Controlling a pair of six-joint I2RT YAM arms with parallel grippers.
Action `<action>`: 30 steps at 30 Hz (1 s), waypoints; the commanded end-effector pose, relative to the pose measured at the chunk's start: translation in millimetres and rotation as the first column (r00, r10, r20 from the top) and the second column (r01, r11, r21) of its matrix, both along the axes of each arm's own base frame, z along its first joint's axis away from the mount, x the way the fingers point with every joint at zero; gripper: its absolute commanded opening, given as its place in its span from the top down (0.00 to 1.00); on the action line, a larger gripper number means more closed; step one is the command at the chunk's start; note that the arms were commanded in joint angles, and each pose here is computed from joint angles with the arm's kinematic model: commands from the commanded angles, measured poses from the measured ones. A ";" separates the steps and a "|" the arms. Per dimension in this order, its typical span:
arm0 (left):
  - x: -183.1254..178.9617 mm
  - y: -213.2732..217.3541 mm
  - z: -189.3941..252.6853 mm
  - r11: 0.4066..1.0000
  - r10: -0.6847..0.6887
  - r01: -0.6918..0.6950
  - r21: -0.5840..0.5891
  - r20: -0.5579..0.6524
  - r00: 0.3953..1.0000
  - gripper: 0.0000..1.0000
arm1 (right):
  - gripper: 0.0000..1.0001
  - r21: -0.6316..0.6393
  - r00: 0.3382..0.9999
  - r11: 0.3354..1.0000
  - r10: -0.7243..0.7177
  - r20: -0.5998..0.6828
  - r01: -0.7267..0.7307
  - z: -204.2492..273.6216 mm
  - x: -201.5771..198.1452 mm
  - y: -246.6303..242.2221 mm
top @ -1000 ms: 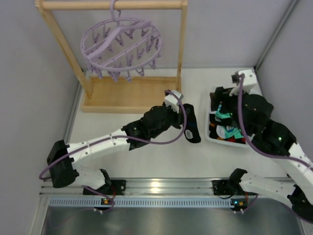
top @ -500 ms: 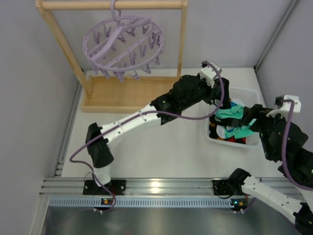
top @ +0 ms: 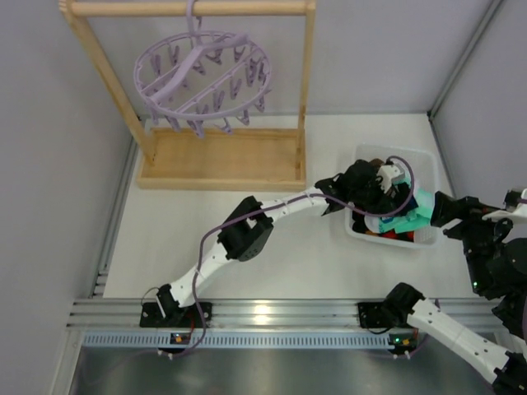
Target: Remove the socks clipped to the hanger
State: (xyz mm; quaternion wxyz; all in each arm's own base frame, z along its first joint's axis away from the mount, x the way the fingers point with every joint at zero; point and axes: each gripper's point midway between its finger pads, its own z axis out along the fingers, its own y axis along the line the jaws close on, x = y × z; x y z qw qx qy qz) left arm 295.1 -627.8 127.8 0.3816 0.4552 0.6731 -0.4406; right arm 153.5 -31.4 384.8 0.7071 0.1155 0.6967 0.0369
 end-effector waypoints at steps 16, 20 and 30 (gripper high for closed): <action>1.7 13.9 36.2 0.993 0.116 -0.115 0.020 -0.072 0.991 0.54 | 0.38 -0.031 0.999 0.999 0.035 -0.035 -0.036 -16.5 4.3 10.2; 0.6 30.9 90.2 0.984 0.170 -0.172 -0.034 -0.063 0.983 0.39 | 0.37 -0.039 0.998 0.999 0.033 -0.047 -0.035 -18.4 6.4 12.0; -13.0 81.5 118.2 0.961 0.276 -0.276 0.013 -0.092 0.957 0.02 | 0.37 -0.056 0.995 0.997 0.047 -0.087 -0.052 -27.7 25.9 33.5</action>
